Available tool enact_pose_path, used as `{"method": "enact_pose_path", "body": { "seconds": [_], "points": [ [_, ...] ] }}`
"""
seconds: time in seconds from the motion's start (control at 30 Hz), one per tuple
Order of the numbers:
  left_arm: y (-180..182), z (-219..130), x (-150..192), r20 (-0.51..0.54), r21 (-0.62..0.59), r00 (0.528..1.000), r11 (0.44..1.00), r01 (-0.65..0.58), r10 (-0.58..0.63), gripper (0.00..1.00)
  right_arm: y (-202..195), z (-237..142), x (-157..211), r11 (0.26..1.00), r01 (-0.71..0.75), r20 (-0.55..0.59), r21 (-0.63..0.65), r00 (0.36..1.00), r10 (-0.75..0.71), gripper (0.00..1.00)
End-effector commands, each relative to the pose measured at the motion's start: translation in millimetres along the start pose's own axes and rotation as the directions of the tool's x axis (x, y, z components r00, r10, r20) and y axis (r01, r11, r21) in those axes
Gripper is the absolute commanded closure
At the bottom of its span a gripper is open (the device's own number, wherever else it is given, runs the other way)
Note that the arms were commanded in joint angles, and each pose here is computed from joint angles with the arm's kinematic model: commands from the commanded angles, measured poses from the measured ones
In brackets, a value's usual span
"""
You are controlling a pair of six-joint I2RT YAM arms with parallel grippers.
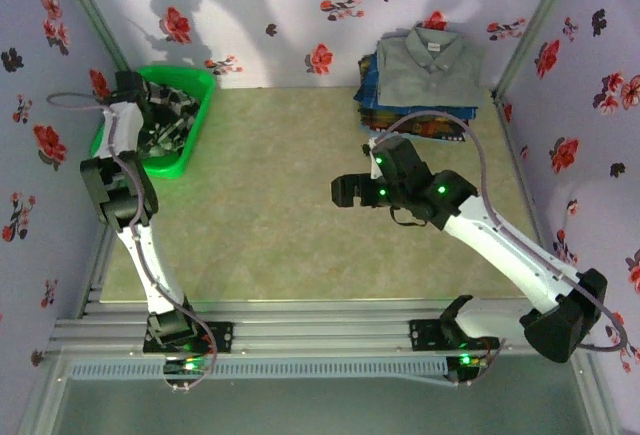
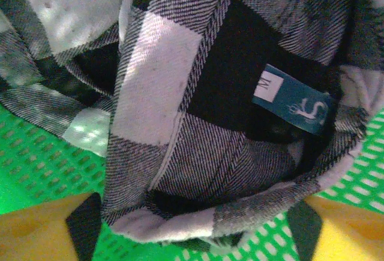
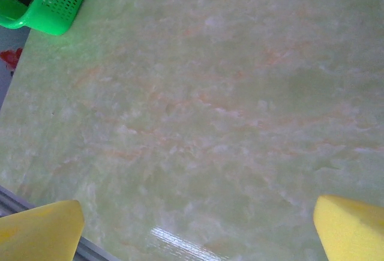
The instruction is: Fold and stack the long sleeve shirts
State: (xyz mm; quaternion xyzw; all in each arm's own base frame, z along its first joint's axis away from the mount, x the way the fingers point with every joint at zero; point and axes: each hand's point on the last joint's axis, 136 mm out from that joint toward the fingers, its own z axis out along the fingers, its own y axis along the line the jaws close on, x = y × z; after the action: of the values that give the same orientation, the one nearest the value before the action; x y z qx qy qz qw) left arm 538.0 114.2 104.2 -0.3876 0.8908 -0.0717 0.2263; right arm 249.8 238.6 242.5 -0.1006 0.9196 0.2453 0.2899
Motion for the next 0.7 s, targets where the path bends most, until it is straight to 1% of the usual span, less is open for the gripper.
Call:
{"method": "enact_pose_path", "body": {
  "seconds": [0.0, 0.03, 0.1, 0.17, 0.2, 0.23, 0.27, 0.33, 0.4, 0.47, 0.5, 0.57, 0.67],
  "points": [
    [6, 16, 7, -0.039, 0.005, 0.997, 0.998, 0.063, -0.063, 0.28, -2, -9, -1, 1.000, -0.005, 0.010, 0.027, 1.000, 0.005, 0.01],
    [2, 17, 6, -0.039, 0.023, 0.997, 0.998, 0.066, -0.065, 0.36, -2, -10, -2, 1.000, -0.004, 0.013, 0.026, 1.000, 0.004, 0.01],
    [-5, 15, 1, -0.031, 0.058, 0.997, 0.995, 0.076, -0.074, 0.62, -2, -10, -2, 1.000, 0.003, 0.013, 0.026, 1.000, -0.003, 0.01],
    [-20, 7, -5, -0.025, 0.127, 0.997, 0.989, 0.075, -0.073, 0.86, -2, -10, -2, 1.000, 0.010, 0.013, 0.024, 1.000, -0.011, 0.01],
    [-29, 0, -8, -0.012, 0.163, 0.998, 0.984, 0.068, -0.067, 0.94, -2, -10, -3, 1.000, 0.013, 0.016, 0.026, 1.000, -0.014, 0.01],
    [-38, -12, -14, 0.016, 0.195, 0.998, 0.979, 0.054, -0.058, 0.98, -3, -10, -3, 0.999, 0.015, 0.020, 0.030, 1.000, -0.015, 0.01],
    [-47, -25, -19, 0.046, 0.226, 0.998, 0.973, 0.036, -0.047, 1.00, -4, -11, -3, 0.999, 0.018, 0.023, 0.035, 1.000, -0.019, 0.01],
    [-64, -53, -28, 0.102, 0.288, 0.994, 0.958, -0.001, -0.029, 1.00, -6, -11, -2, 0.999, 0.020, 0.029, 0.038, 0.999, -0.021, 0.01],
    [-85, -92, -35, 0.174, 0.349, 0.985, 0.935, -0.060, -0.002, 1.00, -8, -12, -1, 0.999, 0.023, 0.036, 0.041, 0.999, -0.024, 0.01],
    [-109, -140, -39, 0.265, 0.414, 0.964, 0.899, -0.141, 0.029, 1.00, -11, -12, 1, 0.999, 0.022, 0.046, 0.047, 0.999, -0.024, 0.01],
    [-120, -162, -40, 0.308, 0.442, 0.951, 0.880, -0.174, 0.033, 1.00, -12, -12, 2, 0.999, 0.022, 0.049, 0.049, 0.999, -0.024, 0.01],
    [-139, -220, -45, 0.409, 0.505, 0.913, 0.830, -0.239, 0.014, 1.00, -15, -11, 3, 0.998, 0.023, 0.061, 0.051, 0.998, -0.026, 0.01],
    [-166, -310, -51, 0.550, 0.581, 0.834, 0.736, -0.348, -0.039, 1.00, -18, -8, 4, 0.998, 0.023, 0.068, 0.055, 0.997, -0.026, 0.01]
  ]
}}
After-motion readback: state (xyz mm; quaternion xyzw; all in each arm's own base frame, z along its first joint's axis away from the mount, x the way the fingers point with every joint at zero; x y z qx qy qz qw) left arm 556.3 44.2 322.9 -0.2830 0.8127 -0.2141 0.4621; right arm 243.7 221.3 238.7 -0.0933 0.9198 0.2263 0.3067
